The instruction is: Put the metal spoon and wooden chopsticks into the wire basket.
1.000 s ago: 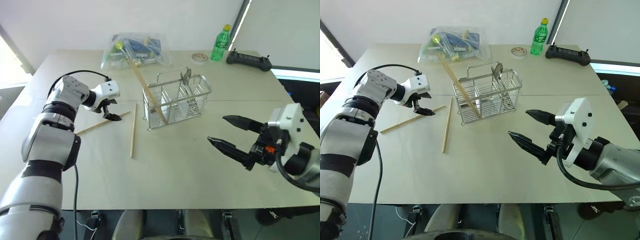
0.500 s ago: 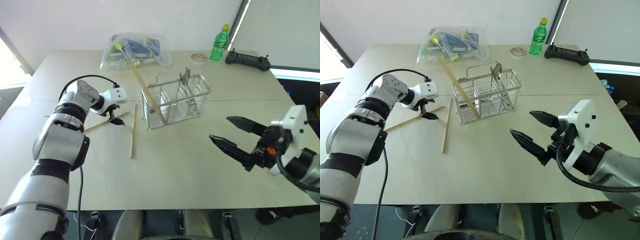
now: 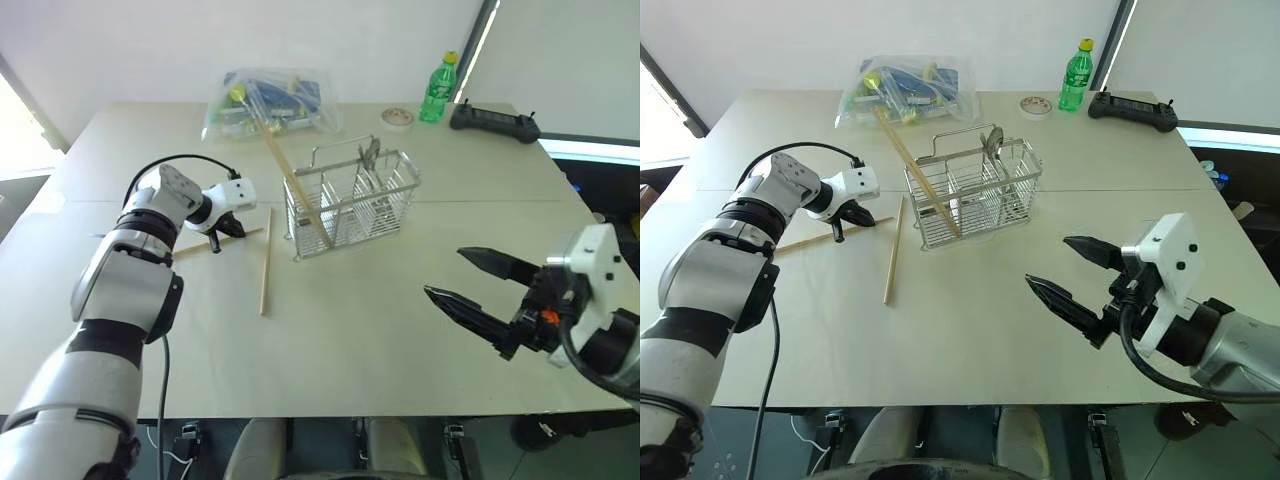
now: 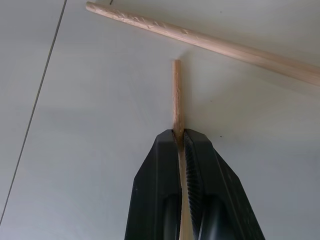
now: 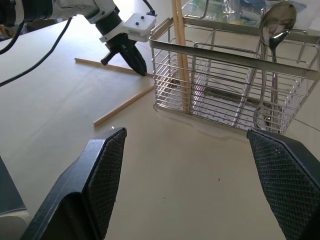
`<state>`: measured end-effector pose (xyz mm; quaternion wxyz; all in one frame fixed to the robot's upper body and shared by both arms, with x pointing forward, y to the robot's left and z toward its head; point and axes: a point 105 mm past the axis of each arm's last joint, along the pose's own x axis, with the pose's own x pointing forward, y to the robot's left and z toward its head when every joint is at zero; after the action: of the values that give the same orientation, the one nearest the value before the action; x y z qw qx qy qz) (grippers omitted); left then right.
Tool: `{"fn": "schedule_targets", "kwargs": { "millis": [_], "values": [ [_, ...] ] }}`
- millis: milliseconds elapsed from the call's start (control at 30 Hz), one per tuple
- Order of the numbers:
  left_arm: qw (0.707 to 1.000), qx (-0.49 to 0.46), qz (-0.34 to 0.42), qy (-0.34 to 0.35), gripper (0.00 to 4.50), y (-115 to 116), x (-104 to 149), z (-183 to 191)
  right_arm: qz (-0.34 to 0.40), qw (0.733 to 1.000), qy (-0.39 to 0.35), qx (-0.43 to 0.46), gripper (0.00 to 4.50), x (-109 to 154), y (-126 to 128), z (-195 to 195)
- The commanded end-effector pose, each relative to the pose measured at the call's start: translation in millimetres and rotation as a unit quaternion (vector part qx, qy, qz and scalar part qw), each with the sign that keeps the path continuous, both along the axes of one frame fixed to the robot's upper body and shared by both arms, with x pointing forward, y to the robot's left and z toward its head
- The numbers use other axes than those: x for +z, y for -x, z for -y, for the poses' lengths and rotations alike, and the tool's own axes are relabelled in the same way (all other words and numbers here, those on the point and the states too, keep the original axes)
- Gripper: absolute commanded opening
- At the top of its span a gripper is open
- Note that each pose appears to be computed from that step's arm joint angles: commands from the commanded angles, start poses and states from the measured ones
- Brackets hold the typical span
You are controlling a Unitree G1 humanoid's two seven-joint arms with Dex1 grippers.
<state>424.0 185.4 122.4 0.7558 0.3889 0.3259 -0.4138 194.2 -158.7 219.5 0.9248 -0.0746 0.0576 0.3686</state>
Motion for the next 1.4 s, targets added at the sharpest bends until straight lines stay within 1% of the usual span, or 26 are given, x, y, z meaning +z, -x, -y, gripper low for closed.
{"fn": "schedule_targets", "kwargs": {
  "millis": [33, 133, 200, 267, 333, 400, 467, 567, 600, 667, 733, 867, 933, 967, 1033, 1200, 1300, 1400],
  "values": [
    [1.0, 0.024, 0.003, 0.001, 0.02, -0.8, -3.4, -6.8, 0.027, 1.0, 0.006, 0.011, 3.97, 9.7, 3.1, -3.4],
    [0.998, 0.045, 0.024, 0.021, 0.02, -5.7, 3.7, -9.1, 0.027, 1.0, 0.006, 0.014, 3.97, 8.7, 1.6, -3.9],
    [0.996, 0.067, 0.042, 0.047, 0.02, -9.7, 12.7, -11.9, 0.027, 0.999, 0.005, 0.016, 3.97, 8.6, 0.9, -4.7],
    [0.989, 0.097, 0.071, 0.082, 0.02, -15.8, 27.1, -17.0, 0.026, 0.999, 0.006, 0.02, 3.97, 8.3, -0.4, -4.8],
    [0.975, 0.137, 0.115, 0.135, 0.02, -23.8, 48.2, -23.8, 0.025, 0.999, 0.008, 0.023, 3.97, 7.4, -1.4, -4.7],
    [0.947, 0.178, 0.163, 0.212, 0.02, -31.6, 79.0, -29.5, 0.023, 0.999, 0.011, 0.026, 3.97, 5.9, -1.4, -4.8],
    [0.918, 0.195, 0.204, 0.279, 0.02, -35.8, 108.2, -32.3, 0.019, 0.999, 0.013, 0.032, 3.97, 3.9, -0.2, -4.9],
    [0.846, 0.207, 0.278, 0.405, 0.02, -37.7, 169.9, -35.7, 0.009, 0.999, 0.016, 0.042, 3.97, 0.4, 2.7, -4.5],
    [0.825, 0.208, 0.294, 0.436, 0.02, -36.4, 186.5, -37.0, 0.007, 0.999, 0.017, 0.043, 3.97, -0.2, 3.0, -3.7],
    [0.786, 0.195, 0.322, 0.491, 0.02, -31.5, 219.4, -36.7, 0.004, 0.999, 0.019, 0.043, 3.97, -1.3, 2.6, -1.7],
    [0.76, 0.172, 0.343, 0.525, 0.02, -25.3, 243.8, -33.3, 0.003, 0.999, 0.02, 0.042, 3.97, -1.9, 1.9, 0.0],
    [0.7, 0.106, 0.374, 0.598, 0.02, -1.4, 307.2, -20.9, 0.002, 0.999, 0.02, 0.041, 3.97, -2.7, -0.5, 2.5],
    [0.681, 0.069, 0.374, 0.626, 0.02, 11.5, 330.9, -6.2, 0.002, 0.999, 0.019, 0.042, 3.97, -3.4, -1.2, 2.3],
    [0.676, 0.052, 0.37, 0.635, 0.02, 16.6, 337.3, 1.7, 0.002, 0.999, 0.019, 0.042, 3.97, -3.5, -1.6, 2.2],
    [0.679, 0.018, 0.367, 0.636, 0.02, 24.5, 341.9, 22.2, 0.003, 0.999, 0.017, 0.043, 3.97, -3.3, -2.3, 1.7],
    [0.678, -0.043, 0.333, 0.653, 0.02, 40.7, 339.5, 74.7, 0.006, 0.999, 0.013, 0.039, 3.97, -3.2, -3.7, 1.4],
    [0.688, -0.063, 0.298, 0.658, 0.02, 46.3, 324.5, 100.9, 0.008, 0.999, 0.01, 0.034, 3.97, -3.1, -3.1, 2.1],
    [0.715, -0.078, 0.266, 0.642, 0.02, 48.0, 294.4, 121.2, 0.01, 1.0, 0.008, 0.025, 3.97, -3.2, -2.9, 3.0]
  ]
}}
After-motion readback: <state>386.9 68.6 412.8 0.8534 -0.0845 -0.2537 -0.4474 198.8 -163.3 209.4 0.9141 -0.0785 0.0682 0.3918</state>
